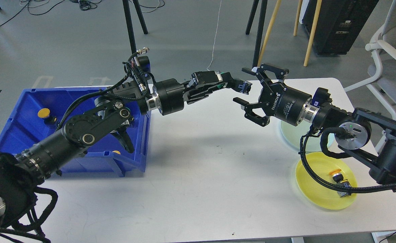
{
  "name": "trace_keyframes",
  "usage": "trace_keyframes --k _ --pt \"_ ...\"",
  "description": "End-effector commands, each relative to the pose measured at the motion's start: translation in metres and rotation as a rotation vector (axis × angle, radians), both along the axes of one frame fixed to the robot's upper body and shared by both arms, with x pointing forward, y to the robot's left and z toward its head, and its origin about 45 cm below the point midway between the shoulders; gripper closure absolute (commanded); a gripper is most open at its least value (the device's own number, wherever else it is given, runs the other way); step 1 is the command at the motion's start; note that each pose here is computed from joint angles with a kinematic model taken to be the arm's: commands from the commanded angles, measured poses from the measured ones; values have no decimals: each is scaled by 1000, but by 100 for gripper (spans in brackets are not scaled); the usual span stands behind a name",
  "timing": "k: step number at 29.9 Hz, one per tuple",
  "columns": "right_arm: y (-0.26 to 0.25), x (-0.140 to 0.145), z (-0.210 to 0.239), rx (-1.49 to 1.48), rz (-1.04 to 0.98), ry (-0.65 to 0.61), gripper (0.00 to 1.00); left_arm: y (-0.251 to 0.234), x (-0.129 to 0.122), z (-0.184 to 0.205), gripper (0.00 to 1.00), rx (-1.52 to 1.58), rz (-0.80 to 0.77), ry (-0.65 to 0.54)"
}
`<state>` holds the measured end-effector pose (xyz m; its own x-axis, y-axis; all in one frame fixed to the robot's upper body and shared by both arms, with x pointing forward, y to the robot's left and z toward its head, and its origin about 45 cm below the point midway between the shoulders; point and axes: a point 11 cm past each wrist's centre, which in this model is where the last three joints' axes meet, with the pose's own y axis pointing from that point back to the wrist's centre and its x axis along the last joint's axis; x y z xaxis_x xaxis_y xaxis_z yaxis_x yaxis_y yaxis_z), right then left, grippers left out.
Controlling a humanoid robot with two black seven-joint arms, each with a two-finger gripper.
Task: Pass button and place on color plate
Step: 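Move the right gripper to the left gripper and grasp the green button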
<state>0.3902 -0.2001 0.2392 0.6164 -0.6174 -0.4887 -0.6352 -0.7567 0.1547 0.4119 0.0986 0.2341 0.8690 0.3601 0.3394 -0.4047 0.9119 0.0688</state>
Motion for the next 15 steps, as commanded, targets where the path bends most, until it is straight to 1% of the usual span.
trace_keyframes --k 1,3,6,8,12,13,14,15 --pt "-1 2 1 -1 -8 -3 65 0 0 0 97 0 0 0" --pt "-1 2 1 -3 -10 -3 78 0 0 0 97 0 0 0" --pt "3 4 -3 -10 -30 7 90 0 0 0 97 3 0 -1" --pt "5 5 -4 -10 -33 10 93 0 0 0 97 3 0 -1" --pt "6 5 -4 -13 -36 9 96 0 0 -1 96 3 1 -1" --pt "6 7 -3 -18 -38 6 96 0 0 -1 94 2 3 -2" --pt "6 8 -2 -22 -40 3 97 0 0 -1 89 2 4 -3" --pt "7 8 -1 -25 -40 1 97 -1 0 0 74 -2 9 -6"
